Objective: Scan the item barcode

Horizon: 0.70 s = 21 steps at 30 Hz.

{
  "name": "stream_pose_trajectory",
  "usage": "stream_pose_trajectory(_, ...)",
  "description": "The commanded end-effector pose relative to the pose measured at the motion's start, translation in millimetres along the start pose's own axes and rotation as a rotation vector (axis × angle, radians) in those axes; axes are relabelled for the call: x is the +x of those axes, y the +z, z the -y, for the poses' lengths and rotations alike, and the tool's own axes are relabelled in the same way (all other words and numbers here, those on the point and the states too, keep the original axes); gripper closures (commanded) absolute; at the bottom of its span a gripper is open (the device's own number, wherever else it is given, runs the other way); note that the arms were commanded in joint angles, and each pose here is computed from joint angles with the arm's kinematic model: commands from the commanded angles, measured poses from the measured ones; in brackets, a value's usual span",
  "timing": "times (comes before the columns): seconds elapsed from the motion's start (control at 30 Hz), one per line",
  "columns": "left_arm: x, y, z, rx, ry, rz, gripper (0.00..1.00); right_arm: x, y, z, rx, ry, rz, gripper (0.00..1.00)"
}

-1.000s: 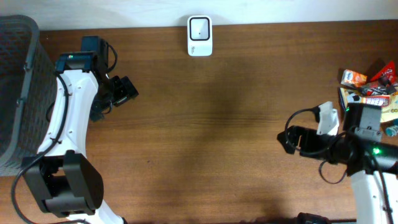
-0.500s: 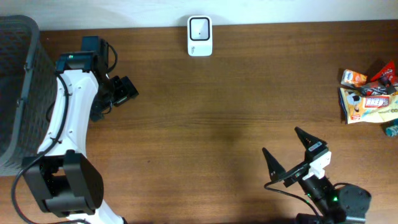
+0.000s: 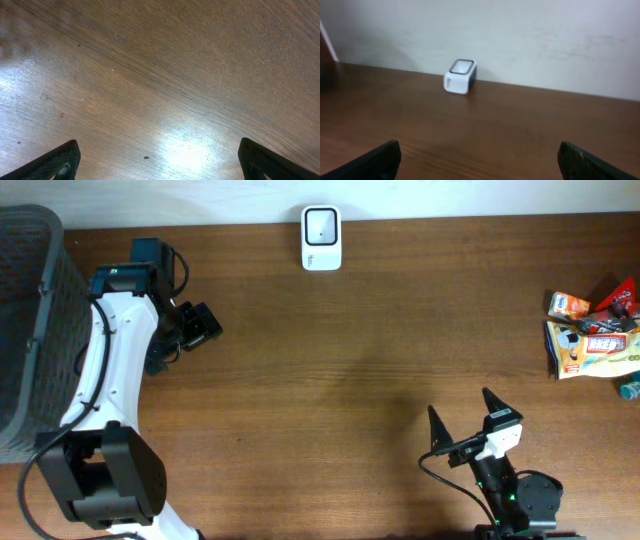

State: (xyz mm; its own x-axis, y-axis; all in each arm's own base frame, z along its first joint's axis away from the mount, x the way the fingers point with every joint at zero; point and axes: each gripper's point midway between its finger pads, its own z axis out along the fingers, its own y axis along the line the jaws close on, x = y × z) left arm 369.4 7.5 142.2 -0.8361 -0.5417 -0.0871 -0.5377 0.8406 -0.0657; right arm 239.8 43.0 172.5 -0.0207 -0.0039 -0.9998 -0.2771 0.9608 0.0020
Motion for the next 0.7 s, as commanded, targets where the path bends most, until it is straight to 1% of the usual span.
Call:
stream_pose_trajectory(0.0, -1, 0, -1, -0.007, -0.014, 0.004, 0.01, 9, -1, 20, 0.123, 0.002, -0.027, 0.01)
stream_pose_trajectory(0.07, -1, 0, -1, -0.007, -0.014, 0.004, 0.01, 13, -2, 27, 0.160, 0.004, -0.040, 0.01)
stream_pose_trajectory(0.23, -1, 0, -1, -0.006, -0.014, 0.004, 0.01, 13, -3, 30, 0.178, 0.005, -0.043, 0.01)
stream_pose_trajectory(0.3, -1, 0, -1, -0.006, -0.014, 0.004, 0.01, 15, -5, 40, 0.240, 0.008, -0.051, 0.01)
stream_pose_trajectory(0.37, -1, 0, -1, -0.007, -0.014, 0.004, 0.01, 17, -8, 50, 0.303, 0.049, -0.051, 0.01)
stream_pose_trajectory(0.67, -1, 0, -1, -0.007, -0.014, 0.004, 0.01, 17, -7, 49, 0.293, 0.015, -0.057, 0.01)
